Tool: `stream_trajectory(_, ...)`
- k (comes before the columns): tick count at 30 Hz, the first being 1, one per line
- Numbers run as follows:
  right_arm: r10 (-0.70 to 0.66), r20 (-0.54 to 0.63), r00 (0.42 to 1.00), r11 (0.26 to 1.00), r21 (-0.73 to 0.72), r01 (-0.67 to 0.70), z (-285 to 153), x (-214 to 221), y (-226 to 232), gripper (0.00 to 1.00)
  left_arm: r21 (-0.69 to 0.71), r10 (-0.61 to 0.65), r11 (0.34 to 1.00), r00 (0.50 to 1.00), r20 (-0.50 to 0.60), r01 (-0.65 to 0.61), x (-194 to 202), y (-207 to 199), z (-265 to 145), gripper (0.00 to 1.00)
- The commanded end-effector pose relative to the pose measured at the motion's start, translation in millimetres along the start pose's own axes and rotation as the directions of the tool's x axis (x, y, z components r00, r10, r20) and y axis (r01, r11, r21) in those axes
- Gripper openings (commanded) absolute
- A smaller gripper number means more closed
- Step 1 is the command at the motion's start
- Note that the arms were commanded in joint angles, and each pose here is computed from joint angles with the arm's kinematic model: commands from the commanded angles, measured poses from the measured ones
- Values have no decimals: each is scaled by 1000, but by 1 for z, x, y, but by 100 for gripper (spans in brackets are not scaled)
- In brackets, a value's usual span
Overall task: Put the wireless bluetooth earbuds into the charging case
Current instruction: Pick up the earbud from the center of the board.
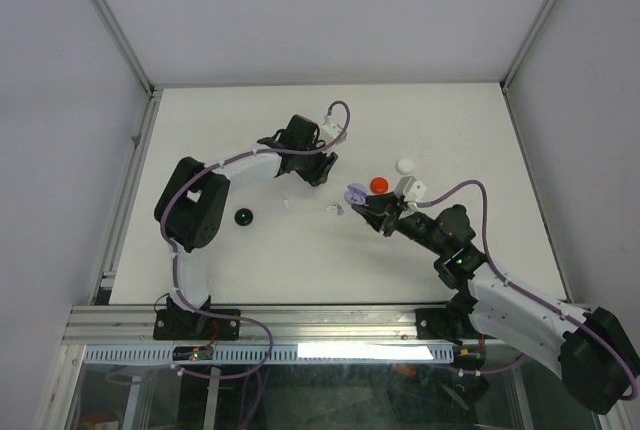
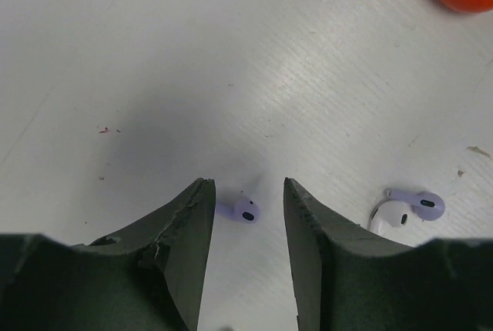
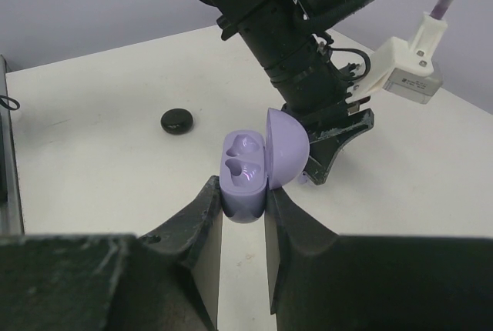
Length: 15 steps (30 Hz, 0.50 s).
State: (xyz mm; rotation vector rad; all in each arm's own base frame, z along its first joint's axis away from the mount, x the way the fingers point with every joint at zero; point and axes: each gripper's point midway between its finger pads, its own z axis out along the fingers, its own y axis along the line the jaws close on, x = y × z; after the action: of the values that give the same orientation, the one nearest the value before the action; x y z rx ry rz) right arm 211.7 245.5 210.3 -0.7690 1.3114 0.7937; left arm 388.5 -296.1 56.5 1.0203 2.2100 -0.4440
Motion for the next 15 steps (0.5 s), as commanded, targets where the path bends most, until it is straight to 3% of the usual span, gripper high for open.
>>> stream_trajectory(1, -19, 41, 999, 1000, 25, 18, -1, -14, -5, 9, 48, 58, 997, 998, -29, -57, -2, -4, 7, 43)
stream_trajectory(15, -19, 45, 999, 1000, 21, 18, -1, -14, -4, 9, 8, -37, 999, 990, -133, 38, 21, -6, -4, 44)
